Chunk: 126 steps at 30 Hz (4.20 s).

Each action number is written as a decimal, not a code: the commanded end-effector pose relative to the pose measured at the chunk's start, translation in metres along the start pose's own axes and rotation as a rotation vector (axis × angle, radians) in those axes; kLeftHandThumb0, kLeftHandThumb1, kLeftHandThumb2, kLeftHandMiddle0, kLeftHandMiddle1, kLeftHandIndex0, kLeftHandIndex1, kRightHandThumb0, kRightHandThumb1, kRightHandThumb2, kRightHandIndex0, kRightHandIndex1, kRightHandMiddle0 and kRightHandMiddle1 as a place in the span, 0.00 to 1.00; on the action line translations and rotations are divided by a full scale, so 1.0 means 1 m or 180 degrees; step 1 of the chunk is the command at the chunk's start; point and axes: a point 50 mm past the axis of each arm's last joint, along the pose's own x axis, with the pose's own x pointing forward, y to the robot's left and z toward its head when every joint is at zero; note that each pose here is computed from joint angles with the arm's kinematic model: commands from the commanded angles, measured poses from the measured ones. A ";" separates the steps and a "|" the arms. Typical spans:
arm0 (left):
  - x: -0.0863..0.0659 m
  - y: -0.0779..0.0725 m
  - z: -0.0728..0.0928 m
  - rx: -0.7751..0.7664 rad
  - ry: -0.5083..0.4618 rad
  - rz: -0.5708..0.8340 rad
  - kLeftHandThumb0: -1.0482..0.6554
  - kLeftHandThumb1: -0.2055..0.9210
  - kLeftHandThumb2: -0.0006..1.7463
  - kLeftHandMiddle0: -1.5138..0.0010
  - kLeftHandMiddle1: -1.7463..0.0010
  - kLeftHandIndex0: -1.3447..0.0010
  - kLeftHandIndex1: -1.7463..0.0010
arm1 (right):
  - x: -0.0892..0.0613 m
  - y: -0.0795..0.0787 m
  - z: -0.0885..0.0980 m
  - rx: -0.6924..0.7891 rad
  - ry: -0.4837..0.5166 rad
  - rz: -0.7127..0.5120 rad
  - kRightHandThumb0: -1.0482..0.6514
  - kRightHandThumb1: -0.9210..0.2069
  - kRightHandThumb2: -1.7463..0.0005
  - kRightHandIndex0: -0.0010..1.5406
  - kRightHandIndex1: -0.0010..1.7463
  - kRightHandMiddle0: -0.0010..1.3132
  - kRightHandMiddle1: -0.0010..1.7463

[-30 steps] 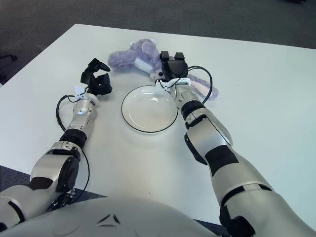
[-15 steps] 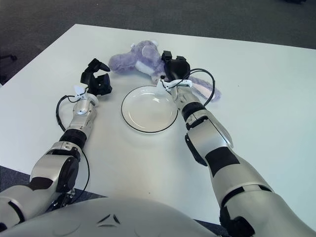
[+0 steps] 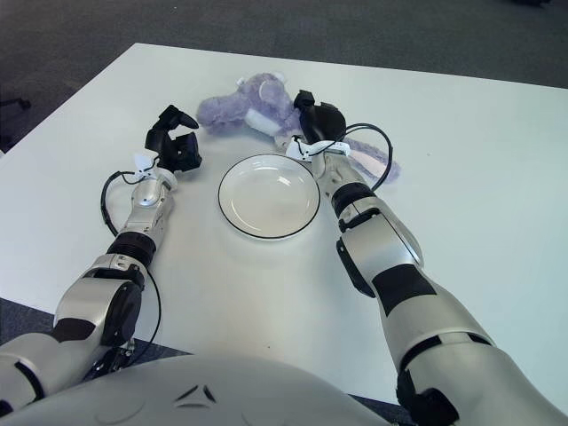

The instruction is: Put the doll into the plate.

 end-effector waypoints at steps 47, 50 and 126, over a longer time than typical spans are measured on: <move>-0.050 0.007 -0.049 0.0110 0.0670 -0.0015 0.36 0.57 0.67 0.18 0.00 0.62 0.00 | 0.014 -0.045 -0.049 0.1703 0.0889 0.1005 0.62 0.85 0.04 0.59 0.93 0.49 1.00; -0.050 0.008 -0.049 0.0115 0.0672 -0.0014 0.36 0.57 0.67 0.19 0.00 0.62 0.00 | 0.014 -0.053 -0.052 0.1922 0.0828 0.1071 0.62 0.84 0.04 0.59 0.92 0.49 1.00; -0.046 0.011 -0.051 0.0178 0.0742 -0.0043 0.35 0.55 0.69 0.17 0.00 0.60 0.00 | -0.025 -0.141 -0.012 0.3628 0.0372 0.2451 0.62 0.80 0.12 0.63 0.79 0.48 1.00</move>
